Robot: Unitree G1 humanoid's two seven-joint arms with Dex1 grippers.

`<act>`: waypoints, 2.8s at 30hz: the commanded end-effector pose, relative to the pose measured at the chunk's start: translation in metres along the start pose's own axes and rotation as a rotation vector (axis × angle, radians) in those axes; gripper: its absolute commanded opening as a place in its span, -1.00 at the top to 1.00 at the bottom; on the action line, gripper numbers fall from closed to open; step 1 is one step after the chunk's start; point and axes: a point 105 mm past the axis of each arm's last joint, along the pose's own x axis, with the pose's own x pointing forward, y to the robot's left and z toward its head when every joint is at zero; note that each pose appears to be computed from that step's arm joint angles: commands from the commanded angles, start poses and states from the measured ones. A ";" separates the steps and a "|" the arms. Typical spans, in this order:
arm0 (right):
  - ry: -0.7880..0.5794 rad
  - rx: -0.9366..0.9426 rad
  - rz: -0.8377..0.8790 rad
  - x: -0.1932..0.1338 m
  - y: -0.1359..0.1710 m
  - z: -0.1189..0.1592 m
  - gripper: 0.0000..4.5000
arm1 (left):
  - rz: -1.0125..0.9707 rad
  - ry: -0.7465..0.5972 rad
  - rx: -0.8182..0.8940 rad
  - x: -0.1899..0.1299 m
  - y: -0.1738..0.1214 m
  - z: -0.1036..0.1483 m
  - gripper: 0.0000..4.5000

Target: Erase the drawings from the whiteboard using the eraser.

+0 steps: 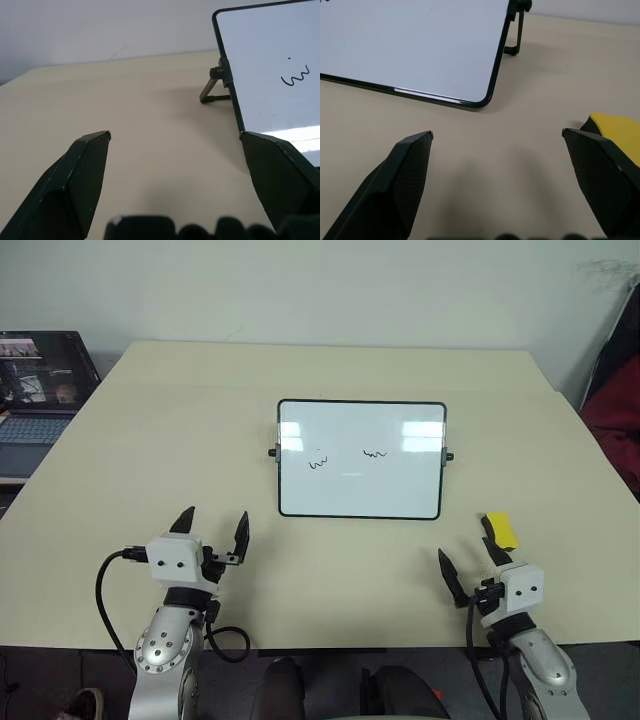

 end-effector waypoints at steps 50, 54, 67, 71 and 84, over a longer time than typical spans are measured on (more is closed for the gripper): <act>0.454 0.115 -0.141 0.034 -0.083 0.056 -0.99 | -1.503 -0.017 0.096 0.013 -0.099 0.104 -1.00; 0.481 0.105 -0.138 0.037 -0.082 0.050 -0.99 | -1.519 -0.017 0.112 0.011 -0.101 0.102 -1.00; 0.538 0.095 -0.125 0.049 -0.090 0.033 -0.99 | -1.498 -0.015 0.116 0.008 -0.105 0.102 -1.00; 0.541 0.098 -0.122 0.050 -0.092 0.031 -0.99 | -1.490 -0.012 0.115 0.008 -0.104 0.102 -1.00; 0.554 0.124 -0.128 0.050 -0.099 0.025 -0.60 | -1.475 -0.012 0.115 0.011 -0.103 0.101 -1.00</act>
